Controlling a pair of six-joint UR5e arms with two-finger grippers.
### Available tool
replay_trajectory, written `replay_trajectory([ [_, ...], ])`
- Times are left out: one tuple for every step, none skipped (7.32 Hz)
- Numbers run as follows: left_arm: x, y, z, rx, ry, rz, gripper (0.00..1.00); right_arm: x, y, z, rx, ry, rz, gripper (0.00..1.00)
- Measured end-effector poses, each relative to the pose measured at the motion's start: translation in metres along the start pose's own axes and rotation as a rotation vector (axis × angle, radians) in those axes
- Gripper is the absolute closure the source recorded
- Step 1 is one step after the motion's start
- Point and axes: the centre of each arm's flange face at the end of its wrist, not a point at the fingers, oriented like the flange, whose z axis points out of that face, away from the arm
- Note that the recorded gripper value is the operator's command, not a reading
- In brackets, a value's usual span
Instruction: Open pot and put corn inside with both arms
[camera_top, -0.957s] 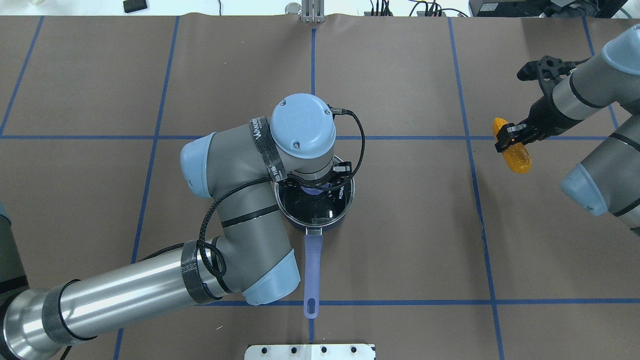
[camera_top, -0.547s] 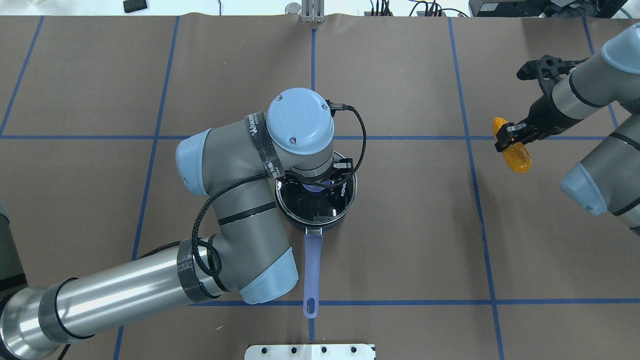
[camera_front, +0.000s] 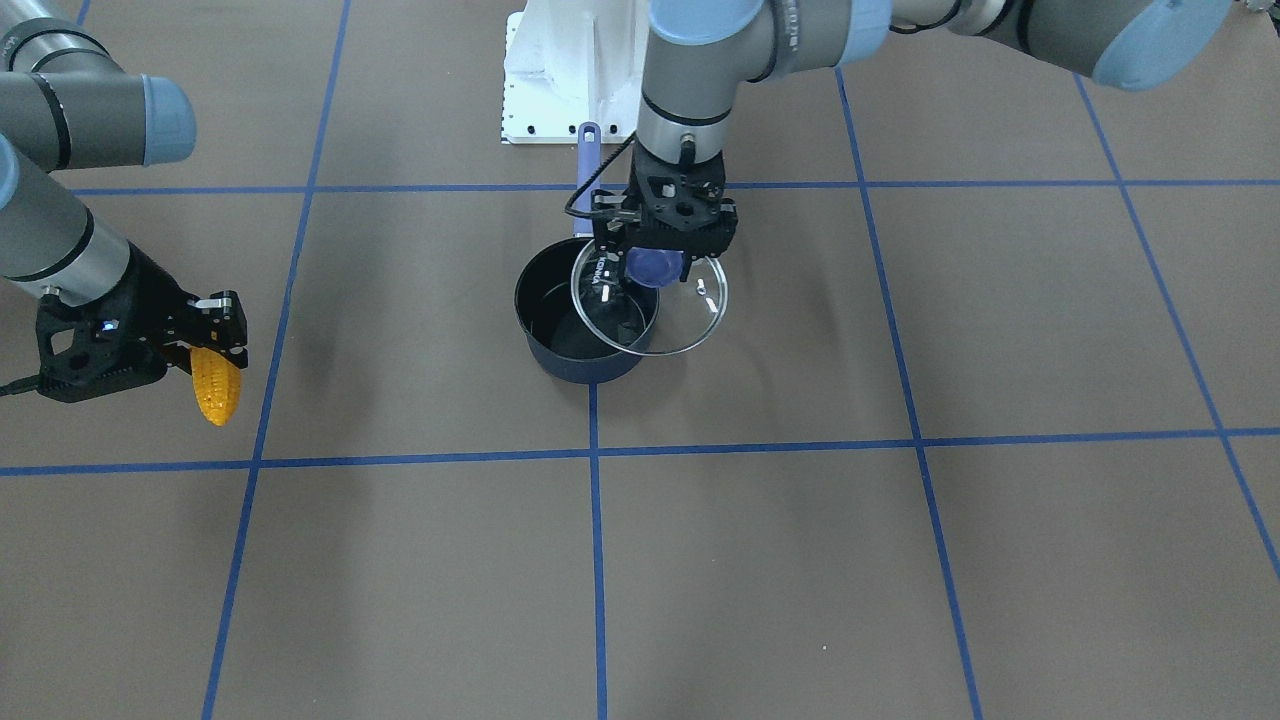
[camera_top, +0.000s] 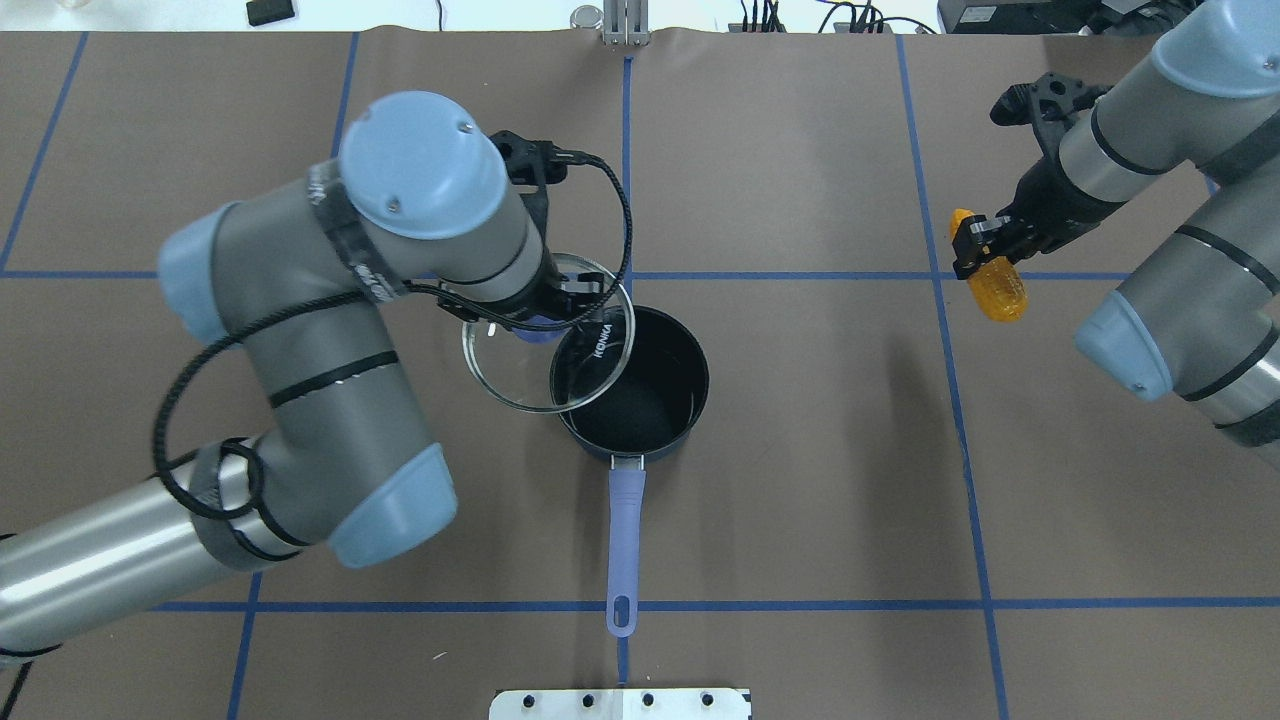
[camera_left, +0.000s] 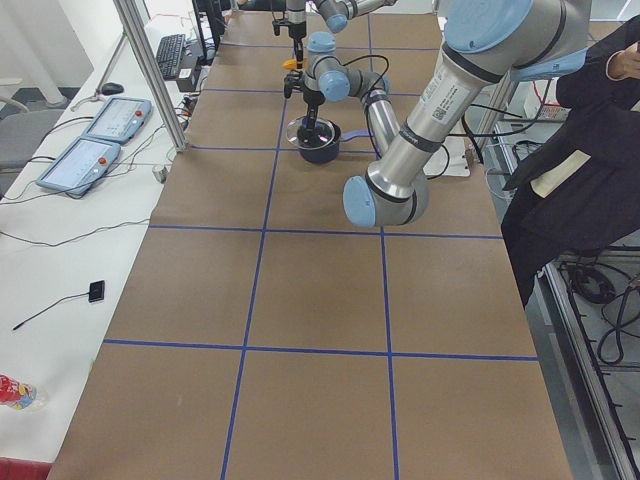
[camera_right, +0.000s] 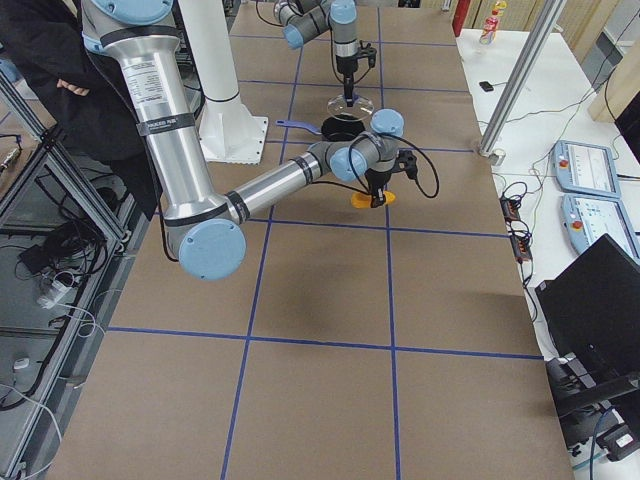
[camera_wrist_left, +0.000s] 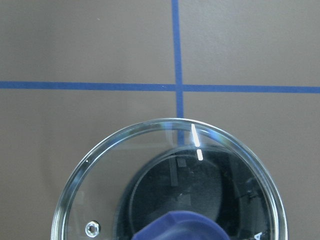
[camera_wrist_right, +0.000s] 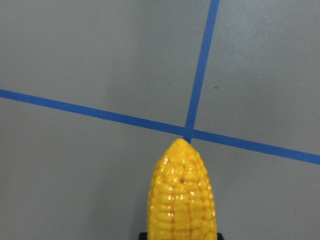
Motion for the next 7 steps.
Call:
replay_trajectory([
  [-0.044,-0.013,-0.011,-0.007,-0.007,0.047,0.48,-0.021,-0.004,-0.011,0.0,-0.005,0.012,0.91],
  [-0.085,-0.027,-0.016,-0.011,-0.023,0.091,0.48,-0.044,-0.008,-0.019,0.0,-0.012,0.031,0.91],
  [-0.126,-0.04,-0.02,-0.008,-0.047,0.131,0.48,-0.064,-0.01,-0.025,-0.001,-0.021,0.053,0.91],
  [-0.164,-0.051,-0.022,-0.007,-0.071,0.165,0.48,-0.081,-0.012,-0.029,0.001,-0.03,0.081,0.91],
  [-0.204,-0.058,-0.019,-0.009,-0.086,0.199,0.48,-0.099,-0.012,-0.03,0.004,-0.037,0.11,0.91],
  [-0.247,-0.063,-0.01,-0.008,-0.099,0.235,0.48,-0.119,-0.01,-0.028,0.01,-0.039,0.143,0.91],
  [-0.292,-0.068,0.003,-0.003,-0.104,0.27,0.48,-0.139,-0.008,-0.027,0.015,-0.04,0.172,0.91],
])
